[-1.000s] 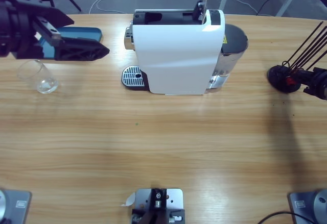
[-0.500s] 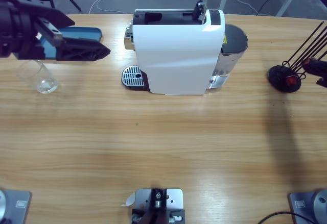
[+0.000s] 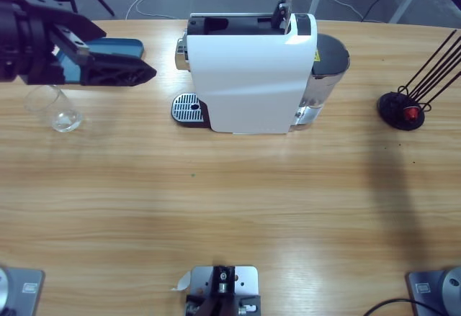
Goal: Pour coffee
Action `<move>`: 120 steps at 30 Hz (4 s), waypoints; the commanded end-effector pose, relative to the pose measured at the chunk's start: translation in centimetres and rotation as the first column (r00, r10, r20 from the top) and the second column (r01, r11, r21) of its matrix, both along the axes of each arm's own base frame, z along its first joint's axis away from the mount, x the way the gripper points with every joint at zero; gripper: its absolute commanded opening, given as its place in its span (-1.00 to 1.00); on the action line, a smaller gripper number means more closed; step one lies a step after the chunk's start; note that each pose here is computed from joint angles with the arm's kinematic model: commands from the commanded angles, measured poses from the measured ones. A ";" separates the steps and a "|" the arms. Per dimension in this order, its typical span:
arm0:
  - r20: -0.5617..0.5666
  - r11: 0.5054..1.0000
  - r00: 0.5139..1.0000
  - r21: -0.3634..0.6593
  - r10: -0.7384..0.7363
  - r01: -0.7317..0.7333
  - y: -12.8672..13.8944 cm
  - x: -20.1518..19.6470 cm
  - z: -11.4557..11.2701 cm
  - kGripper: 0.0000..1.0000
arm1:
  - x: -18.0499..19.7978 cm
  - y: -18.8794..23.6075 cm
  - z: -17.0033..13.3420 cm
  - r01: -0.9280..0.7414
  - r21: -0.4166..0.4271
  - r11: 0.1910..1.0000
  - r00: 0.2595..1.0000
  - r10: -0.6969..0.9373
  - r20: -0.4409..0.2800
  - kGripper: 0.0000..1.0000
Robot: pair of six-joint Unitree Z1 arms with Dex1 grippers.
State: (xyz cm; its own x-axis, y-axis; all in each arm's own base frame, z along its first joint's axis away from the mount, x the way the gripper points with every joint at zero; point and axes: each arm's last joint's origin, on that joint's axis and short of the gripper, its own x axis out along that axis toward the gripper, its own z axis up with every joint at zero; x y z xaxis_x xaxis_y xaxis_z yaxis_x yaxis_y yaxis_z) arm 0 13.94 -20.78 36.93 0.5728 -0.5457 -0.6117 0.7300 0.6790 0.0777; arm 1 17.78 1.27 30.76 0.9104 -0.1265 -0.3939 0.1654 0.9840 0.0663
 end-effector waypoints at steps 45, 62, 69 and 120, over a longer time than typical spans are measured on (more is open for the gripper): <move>-0.012 0.996 0.996 0.012 0.085 -0.085 5.1 -2.4 -2.2 1.00 | 8.9 32.5 6.7 -0.869 -0.465 0.170 0.411 0.770 -0.487 -1.00; -0.023 0.995 0.995 0.008 0.096 -0.096 5.2 -2.5 -2.5 1.00 | 8.9 32.5 4.3 -0.899 -0.400 0.180 0.384 0.765 -0.518 -1.00; -0.025 0.995 0.995 0.011 0.095 -0.095 5.2 -2.4 -2.6 1.00 | 9.0 32.5 3.8 -0.901 -0.390 0.190 0.387 0.757 -0.526 -1.00; 0.022 0.995 0.999 -0.096 0.034 -0.032 5.0 -3.7 0.6 1.00 | 4.7 17.0 9.6 -0.304 0.570 0.763 0.952 0.265 0.153 -1.00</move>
